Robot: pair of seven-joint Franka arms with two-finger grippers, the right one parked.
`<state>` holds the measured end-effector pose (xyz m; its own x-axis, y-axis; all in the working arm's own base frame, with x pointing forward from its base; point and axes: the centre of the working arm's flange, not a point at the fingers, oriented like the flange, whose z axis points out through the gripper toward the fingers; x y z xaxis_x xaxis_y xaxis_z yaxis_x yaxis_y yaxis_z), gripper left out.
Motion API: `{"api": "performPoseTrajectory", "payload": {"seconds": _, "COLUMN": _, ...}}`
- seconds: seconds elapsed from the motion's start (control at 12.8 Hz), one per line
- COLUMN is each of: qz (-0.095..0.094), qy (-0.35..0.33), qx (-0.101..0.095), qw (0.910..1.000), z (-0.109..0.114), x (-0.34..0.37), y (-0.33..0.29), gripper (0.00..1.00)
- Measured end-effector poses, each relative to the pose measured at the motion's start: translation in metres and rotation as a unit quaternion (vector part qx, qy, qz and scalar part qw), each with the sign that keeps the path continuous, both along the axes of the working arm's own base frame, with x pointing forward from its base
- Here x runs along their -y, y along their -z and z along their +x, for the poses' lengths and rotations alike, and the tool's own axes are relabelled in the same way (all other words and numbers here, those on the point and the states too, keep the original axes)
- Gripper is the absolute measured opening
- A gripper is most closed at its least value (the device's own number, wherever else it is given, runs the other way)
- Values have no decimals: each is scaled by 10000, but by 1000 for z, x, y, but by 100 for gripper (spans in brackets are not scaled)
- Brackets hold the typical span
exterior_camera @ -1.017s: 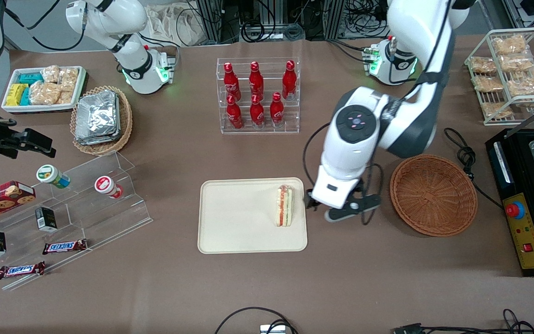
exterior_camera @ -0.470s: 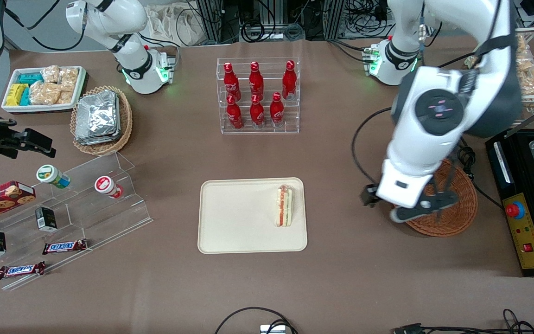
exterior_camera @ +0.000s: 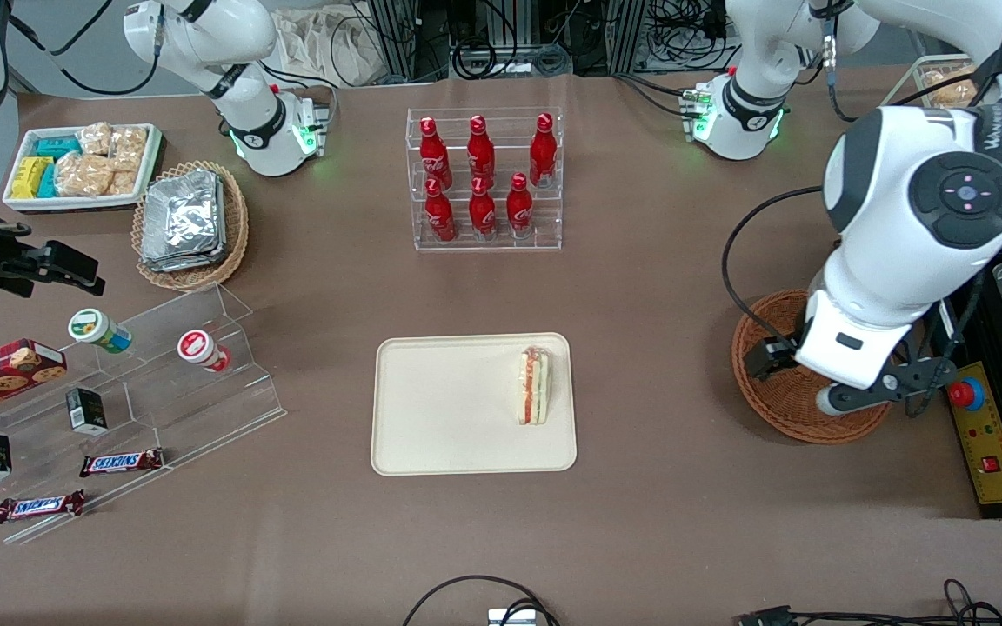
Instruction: Place sandwich from basket to tray
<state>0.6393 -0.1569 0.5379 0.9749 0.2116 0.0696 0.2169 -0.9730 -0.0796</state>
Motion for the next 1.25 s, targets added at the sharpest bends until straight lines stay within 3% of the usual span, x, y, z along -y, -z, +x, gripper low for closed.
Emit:
{"api": "performPoseTrajectory", "payload": {"seconds": 0.31, "qz": -76, "qy": 175, "qx": -104, "qw": 9998, "z": -12, "x": -61, "y": -36, "gripper": 100}}
{"api": "performPoseTrajectory", "payload": {"seconds": 0.7, "qz": -298, "qy": 530, "qx": -283, "qw": 9978, "z": -54, "x": -100, "y": -80, "gripper": 100}}
{"api": "performPoseTrajectory", "payload": {"seconds": 1.25, "qz": -410, "qy": 849, "qx": -248, "qw": 9952, "z": -106, "x": -119, "y": -133, "gripper": 100}}
